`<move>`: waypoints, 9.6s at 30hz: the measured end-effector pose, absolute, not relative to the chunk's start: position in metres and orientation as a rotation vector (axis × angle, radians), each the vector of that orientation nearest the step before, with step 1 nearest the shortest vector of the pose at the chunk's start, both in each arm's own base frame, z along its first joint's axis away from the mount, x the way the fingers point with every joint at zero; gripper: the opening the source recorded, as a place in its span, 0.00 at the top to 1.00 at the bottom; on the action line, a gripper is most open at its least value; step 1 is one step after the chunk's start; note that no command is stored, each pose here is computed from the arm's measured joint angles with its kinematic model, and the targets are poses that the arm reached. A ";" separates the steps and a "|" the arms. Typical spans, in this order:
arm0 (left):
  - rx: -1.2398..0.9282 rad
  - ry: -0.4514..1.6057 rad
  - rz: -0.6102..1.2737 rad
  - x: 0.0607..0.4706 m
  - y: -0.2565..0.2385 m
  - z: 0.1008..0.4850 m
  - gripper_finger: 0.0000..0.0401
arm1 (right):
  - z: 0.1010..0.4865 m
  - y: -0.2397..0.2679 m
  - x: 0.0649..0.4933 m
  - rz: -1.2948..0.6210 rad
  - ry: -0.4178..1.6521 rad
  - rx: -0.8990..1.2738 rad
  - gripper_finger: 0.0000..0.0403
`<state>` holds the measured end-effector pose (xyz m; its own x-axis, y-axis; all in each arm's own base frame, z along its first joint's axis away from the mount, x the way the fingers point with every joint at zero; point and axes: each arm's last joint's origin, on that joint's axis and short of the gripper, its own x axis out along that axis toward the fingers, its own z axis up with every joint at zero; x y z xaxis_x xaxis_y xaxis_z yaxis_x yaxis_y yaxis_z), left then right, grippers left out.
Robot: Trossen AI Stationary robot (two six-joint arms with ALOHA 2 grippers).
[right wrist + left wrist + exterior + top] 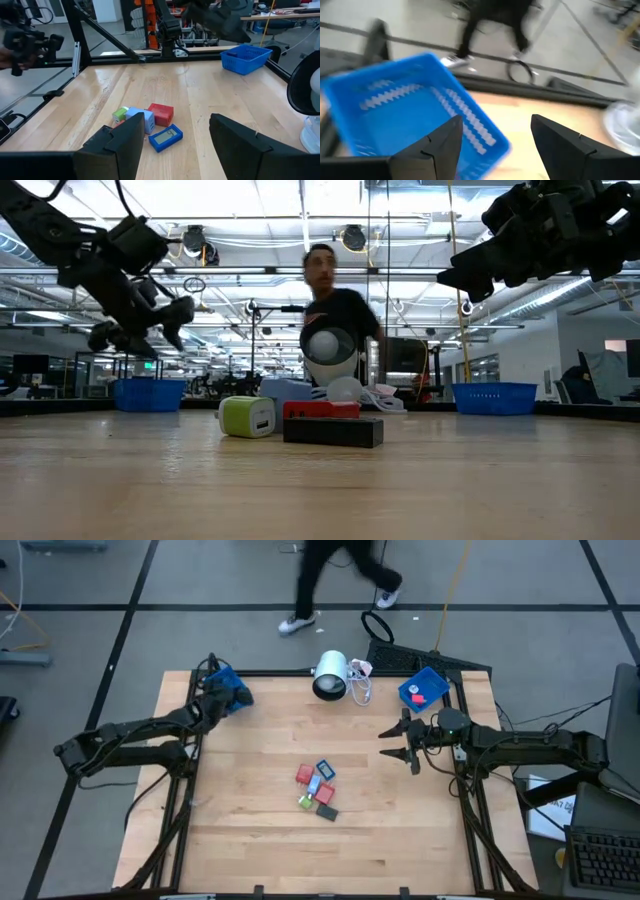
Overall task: Pick & Place Office items
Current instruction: Put the blue charger adapter into the right blue bin
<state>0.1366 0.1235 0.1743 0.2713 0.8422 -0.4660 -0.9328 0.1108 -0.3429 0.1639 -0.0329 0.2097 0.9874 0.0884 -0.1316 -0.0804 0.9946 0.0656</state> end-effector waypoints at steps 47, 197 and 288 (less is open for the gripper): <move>-0.614 -0.035 0.287 0.172 0.065 0.230 0.40 | 0.187 -0.021 0.196 0.184 0.175 0.084 0.47; -0.207 -0.114 0.107 0.149 -0.025 0.170 0.69 | 0.185 -0.005 0.215 0.246 0.031 -0.032 0.47; -0.004 0.195 0.057 0.274 -0.012 0.209 0.69 | 0.181 0.000 0.227 0.069 -0.069 -0.073 0.47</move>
<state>0.2738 -0.0125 0.2087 0.9795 0.0566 -0.1933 -0.0574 0.9984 0.0016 0.2270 -0.0004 0.1814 0.9952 0.0716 0.0660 -0.0666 0.9950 -0.0748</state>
